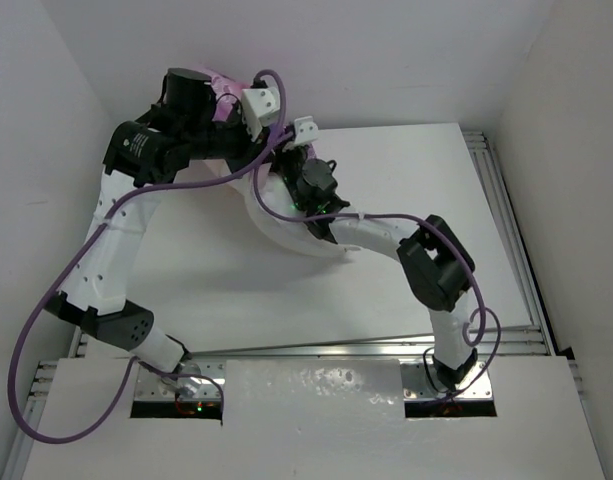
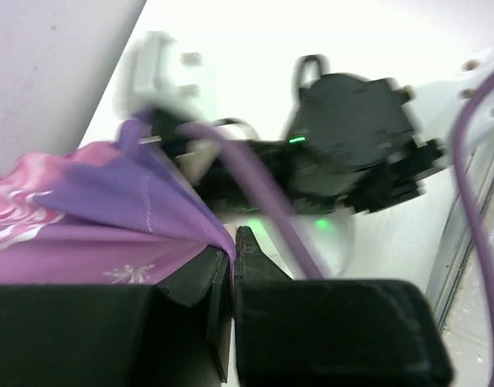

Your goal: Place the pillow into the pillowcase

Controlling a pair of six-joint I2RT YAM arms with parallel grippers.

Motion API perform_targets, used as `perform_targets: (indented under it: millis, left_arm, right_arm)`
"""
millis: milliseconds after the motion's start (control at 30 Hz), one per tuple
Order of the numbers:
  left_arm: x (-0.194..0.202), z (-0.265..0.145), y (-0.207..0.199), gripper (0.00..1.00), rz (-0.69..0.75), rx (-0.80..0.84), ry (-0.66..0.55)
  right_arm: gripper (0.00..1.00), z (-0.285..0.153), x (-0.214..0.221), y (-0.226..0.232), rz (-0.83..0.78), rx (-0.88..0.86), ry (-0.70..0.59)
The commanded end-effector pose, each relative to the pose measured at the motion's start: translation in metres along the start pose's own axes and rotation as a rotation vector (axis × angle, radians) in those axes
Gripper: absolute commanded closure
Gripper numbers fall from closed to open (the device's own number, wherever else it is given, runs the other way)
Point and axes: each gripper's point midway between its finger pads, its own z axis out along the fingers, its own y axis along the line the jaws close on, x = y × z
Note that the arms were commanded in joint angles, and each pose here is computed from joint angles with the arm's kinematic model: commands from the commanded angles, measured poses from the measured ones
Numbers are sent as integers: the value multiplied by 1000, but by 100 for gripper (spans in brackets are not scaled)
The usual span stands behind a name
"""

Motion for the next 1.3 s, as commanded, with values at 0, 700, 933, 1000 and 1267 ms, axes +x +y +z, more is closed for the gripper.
perform_targets:
  millis: [0, 700, 933, 1000, 1267]
  left_arm:
    - [-47, -19, -43, 100, 42, 179, -185]
    - [204, 21, 12, 96, -137, -281, 406]
    - [190, 24, 31, 41, -153, -361, 400]
    - [194, 35, 32, 32, -169, -349, 415]
    - [166, 79, 60, 0, -227, -438, 316]
  right_arm:
    - [100, 52, -87, 9, 49, 16, -234]
    - [2, -197, 42, 29, -136, -700, 482]
    - [1, -197, 40, -53, 183, -303, 588]
    - [1, -201, 49, -78, 235, -195, 586]
    - [1, -204, 59, -116, 326, 60, 536]
